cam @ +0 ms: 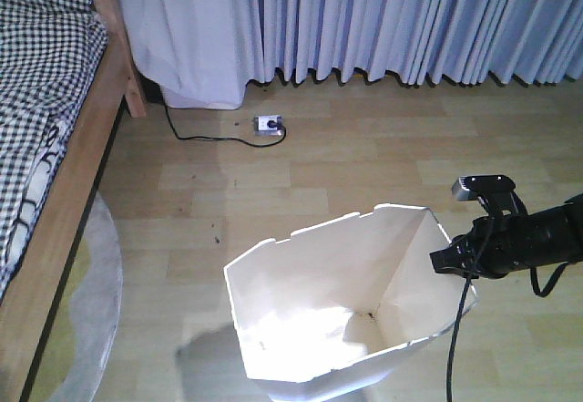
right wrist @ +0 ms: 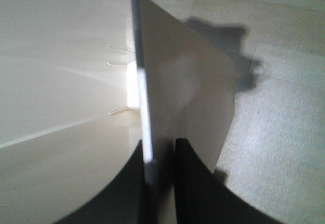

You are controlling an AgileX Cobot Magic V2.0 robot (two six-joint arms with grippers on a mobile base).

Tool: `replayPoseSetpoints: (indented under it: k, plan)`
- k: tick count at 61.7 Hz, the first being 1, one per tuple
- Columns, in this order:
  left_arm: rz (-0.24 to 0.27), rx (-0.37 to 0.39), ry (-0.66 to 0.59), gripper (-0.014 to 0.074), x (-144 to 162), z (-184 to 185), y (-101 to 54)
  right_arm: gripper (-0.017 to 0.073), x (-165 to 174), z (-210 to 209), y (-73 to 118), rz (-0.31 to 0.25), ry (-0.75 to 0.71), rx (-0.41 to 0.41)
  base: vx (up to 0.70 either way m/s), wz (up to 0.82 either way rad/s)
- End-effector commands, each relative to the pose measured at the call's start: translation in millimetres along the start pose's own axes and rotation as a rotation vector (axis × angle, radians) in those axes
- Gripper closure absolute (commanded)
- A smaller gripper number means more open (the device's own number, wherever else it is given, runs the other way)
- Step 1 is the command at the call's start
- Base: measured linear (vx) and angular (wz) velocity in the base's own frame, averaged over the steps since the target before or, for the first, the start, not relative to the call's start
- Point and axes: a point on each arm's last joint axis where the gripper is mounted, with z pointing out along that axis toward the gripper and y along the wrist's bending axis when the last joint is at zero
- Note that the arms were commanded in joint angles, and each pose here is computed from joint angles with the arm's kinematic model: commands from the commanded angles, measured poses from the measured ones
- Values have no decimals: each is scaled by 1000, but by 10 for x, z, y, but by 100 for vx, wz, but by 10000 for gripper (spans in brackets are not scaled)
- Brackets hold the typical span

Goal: Move trash bin to bedside with robot
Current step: 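Drive toward the curtains beside the bed carrying the bin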

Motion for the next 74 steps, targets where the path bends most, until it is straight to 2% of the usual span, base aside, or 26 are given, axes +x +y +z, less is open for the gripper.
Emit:
replayPoseSetpoints:
  k: [1,74]
  plan:
    - [-12,5,-51,599,27,16,1,563,-165,-160,161,48,-96,-133,39,-5]
    - [-12,5,-51,599,27,16,1,563,-165,-160,161,48,-96,-133,35,3]
